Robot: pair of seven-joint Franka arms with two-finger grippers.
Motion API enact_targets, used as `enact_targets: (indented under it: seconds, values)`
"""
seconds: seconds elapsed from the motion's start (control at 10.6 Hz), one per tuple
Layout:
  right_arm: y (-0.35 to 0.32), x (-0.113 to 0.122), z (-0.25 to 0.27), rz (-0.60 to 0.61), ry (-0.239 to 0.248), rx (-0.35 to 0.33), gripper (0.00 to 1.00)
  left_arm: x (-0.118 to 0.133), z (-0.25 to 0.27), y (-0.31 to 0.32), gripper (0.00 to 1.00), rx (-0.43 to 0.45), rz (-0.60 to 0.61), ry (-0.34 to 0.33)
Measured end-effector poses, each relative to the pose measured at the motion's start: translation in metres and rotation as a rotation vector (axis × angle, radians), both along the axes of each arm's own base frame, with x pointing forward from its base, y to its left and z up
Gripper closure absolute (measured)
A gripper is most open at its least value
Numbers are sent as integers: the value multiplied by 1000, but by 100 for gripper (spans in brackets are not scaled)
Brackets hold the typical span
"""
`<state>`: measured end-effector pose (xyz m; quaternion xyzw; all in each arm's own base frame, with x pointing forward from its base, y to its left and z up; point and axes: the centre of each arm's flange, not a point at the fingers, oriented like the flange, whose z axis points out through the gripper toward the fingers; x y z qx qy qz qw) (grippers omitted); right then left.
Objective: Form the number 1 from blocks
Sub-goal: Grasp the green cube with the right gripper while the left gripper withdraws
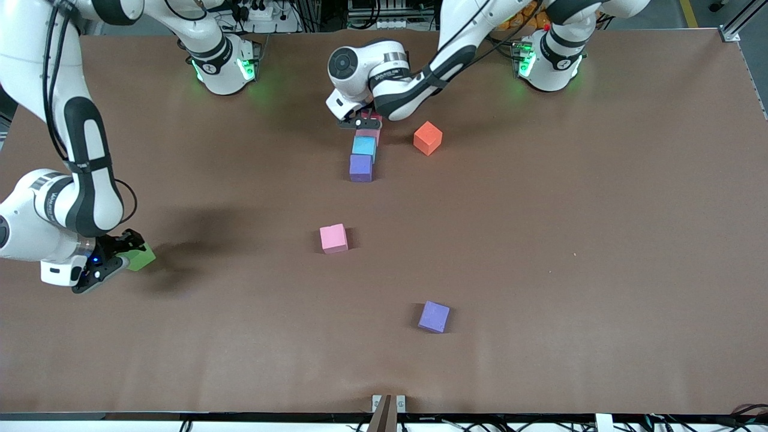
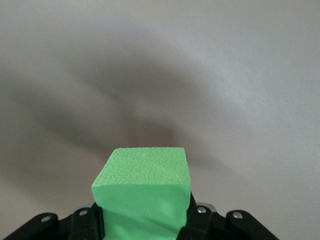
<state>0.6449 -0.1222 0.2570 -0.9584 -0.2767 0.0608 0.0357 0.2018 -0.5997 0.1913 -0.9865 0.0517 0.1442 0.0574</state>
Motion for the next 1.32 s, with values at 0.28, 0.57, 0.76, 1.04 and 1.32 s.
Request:
enact_targets:
  seconds: [0.28,0.57,0.76,1.04,1.32]
  values:
    - [81,8,18,-123,18,-17,44,-13,-23,-2,0,32,28,-22]
    - [155,6,39,-206,29,-31,44,-1,-4,-5,0,39,34,-39]
    - [179,2,50,-216,38,-31,44,3,23,-5,0,46,30,-63]
    - [188,-1,54,-231,56,-34,44,4,46,-5,0,52,45,-68]
    - [229,-9,61,-280,68,-49,44,31,86,-4,0,28,111,-99]
